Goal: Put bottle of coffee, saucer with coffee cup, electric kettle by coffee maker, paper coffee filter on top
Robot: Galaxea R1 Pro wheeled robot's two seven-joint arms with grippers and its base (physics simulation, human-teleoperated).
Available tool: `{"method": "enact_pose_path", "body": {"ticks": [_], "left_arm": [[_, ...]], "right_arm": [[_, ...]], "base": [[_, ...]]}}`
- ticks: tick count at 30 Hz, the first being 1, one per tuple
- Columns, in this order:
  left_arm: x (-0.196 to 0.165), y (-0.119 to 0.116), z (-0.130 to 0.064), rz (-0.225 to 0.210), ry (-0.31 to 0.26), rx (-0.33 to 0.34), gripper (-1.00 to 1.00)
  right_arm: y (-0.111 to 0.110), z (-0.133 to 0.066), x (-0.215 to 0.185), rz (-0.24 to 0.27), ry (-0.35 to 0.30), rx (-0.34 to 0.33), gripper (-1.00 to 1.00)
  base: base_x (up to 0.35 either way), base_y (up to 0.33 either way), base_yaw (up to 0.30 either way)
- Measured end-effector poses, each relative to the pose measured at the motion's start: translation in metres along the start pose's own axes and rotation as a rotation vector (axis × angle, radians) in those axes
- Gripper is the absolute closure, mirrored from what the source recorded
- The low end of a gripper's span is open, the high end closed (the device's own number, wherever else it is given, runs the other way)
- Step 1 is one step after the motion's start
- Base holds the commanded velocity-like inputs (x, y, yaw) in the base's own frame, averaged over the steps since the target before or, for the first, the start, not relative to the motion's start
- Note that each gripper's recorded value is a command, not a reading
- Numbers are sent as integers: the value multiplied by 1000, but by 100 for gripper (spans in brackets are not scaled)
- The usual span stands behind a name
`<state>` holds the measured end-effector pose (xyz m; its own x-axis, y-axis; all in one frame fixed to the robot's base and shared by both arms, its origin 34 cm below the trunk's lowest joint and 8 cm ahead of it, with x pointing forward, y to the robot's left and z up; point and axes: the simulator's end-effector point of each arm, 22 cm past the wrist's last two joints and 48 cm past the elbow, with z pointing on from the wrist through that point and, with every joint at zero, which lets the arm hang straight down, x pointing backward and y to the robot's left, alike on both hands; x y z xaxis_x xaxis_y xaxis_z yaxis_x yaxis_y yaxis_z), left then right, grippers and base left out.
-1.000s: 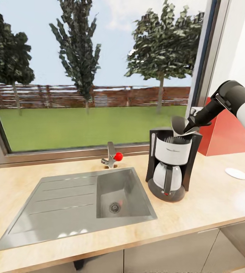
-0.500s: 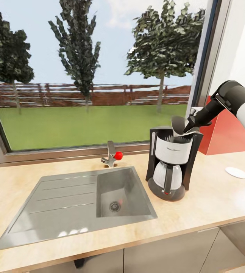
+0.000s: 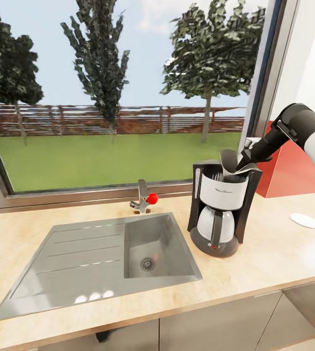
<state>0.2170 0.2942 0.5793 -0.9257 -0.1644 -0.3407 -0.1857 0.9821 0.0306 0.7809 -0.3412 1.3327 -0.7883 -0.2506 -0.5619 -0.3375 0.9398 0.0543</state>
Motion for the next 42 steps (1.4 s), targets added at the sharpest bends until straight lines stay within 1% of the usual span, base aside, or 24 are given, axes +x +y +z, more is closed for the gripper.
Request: {"method": "enact_pose_path", "body": {"ticks": [42], "left_arm": [[8, 1, -1, 2, 21, -3, -100]], "right_arm": [[-4, 16, 2, 5, 20, -5, 100]], "base": [[0, 0, 0]]}}
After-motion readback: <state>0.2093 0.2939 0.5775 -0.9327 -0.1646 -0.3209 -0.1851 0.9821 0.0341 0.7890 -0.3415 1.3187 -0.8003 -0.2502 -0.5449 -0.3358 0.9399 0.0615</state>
